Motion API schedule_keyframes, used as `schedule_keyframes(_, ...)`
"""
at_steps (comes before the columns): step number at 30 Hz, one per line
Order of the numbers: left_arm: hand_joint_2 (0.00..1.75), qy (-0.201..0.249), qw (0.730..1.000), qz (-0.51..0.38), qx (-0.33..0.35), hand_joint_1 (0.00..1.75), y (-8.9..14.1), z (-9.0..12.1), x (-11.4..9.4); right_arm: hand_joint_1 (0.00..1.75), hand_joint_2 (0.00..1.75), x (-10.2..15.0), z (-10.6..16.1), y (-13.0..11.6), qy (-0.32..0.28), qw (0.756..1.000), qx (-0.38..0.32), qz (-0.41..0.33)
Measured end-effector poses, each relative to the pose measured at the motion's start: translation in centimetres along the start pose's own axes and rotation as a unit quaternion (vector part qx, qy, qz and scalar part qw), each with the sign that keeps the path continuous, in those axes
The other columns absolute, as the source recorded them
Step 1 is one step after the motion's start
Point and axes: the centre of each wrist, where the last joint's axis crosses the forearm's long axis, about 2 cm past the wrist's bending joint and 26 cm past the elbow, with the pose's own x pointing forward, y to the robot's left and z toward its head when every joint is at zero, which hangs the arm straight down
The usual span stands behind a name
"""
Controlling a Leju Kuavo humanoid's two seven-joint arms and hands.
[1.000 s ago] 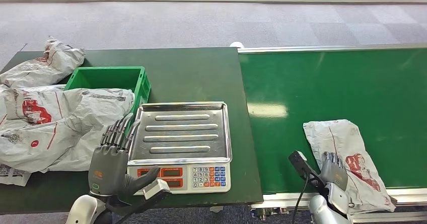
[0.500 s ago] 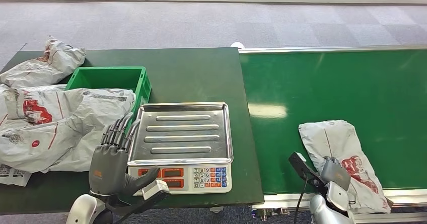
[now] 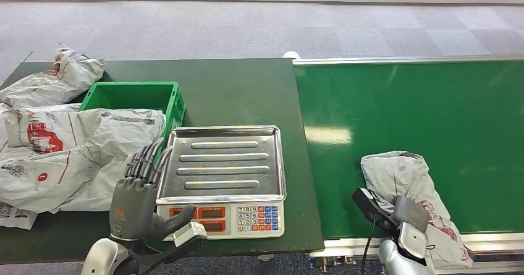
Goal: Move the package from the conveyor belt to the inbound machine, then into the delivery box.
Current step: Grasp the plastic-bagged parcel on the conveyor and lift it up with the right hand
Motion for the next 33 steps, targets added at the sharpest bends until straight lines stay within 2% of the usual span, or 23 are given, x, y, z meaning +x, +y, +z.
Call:
schedule_keyframes(5,0.0,-0.001,1.0,0.0,0.001,0.0,0.0,0.0,0.0,1.75,1.75,0.0,0.0,-0.1,-0.005,1.0,-0.006,-0.002)
schedule_keyframes(9,0.0,-0.005,1.0,0.001,0.007,0.0,0.1,-0.1,0.0,1.75,1.75,0.1,-0.3,-1.0,-0.018,0.999,-0.036,-0.01)
schedule_keyframes(11,0.0,-0.005,1.0,0.002,0.012,0.0,0.2,-0.2,0.0,1.75,1.75,0.1,-0.7,-2.1,-0.026,0.998,-0.055,-0.011)
schedule_keyframes(16,0.0,-0.007,1.0,0.002,0.022,0.0,0.4,-0.6,0.0,1.75,1.75,1.2,-2.2,-6.7,-0.049,0.992,-0.112,-0.01)
schedule_keyframes(22,0.0,-0.008,1.0,0.003,0.024,0.0,0.4,-0.7,0.1,1.75,1.75,2.1,-2.8,-9.4,-0.072,0.985,-0.159,-0.003)
schedule_keyframes(25,0.0,-0.008,1.0,0.003,0.029,0.0,0.5,-0.8,0.0,1.75,1.75,4.0,-4.0,-13.0,-0.1,0.976,-0.193,0.018)
schedule_keyframes(30,0.0,-0.012,0.999,0.012,0.042,0.0,0.6,-0.8,-0.3,1.75,1.75,9.6,-5.7,-22.9,-0.153,0.95,-0.264,0.062)
schedule_keyframes(33,0.0,-0.014,0.999,0.017,0.047,0.0,0.5,-0.8,-0.5,1.75,1.75,12.4,-5.5,-27.4,-0.187,0.935,-0.294,0.071)
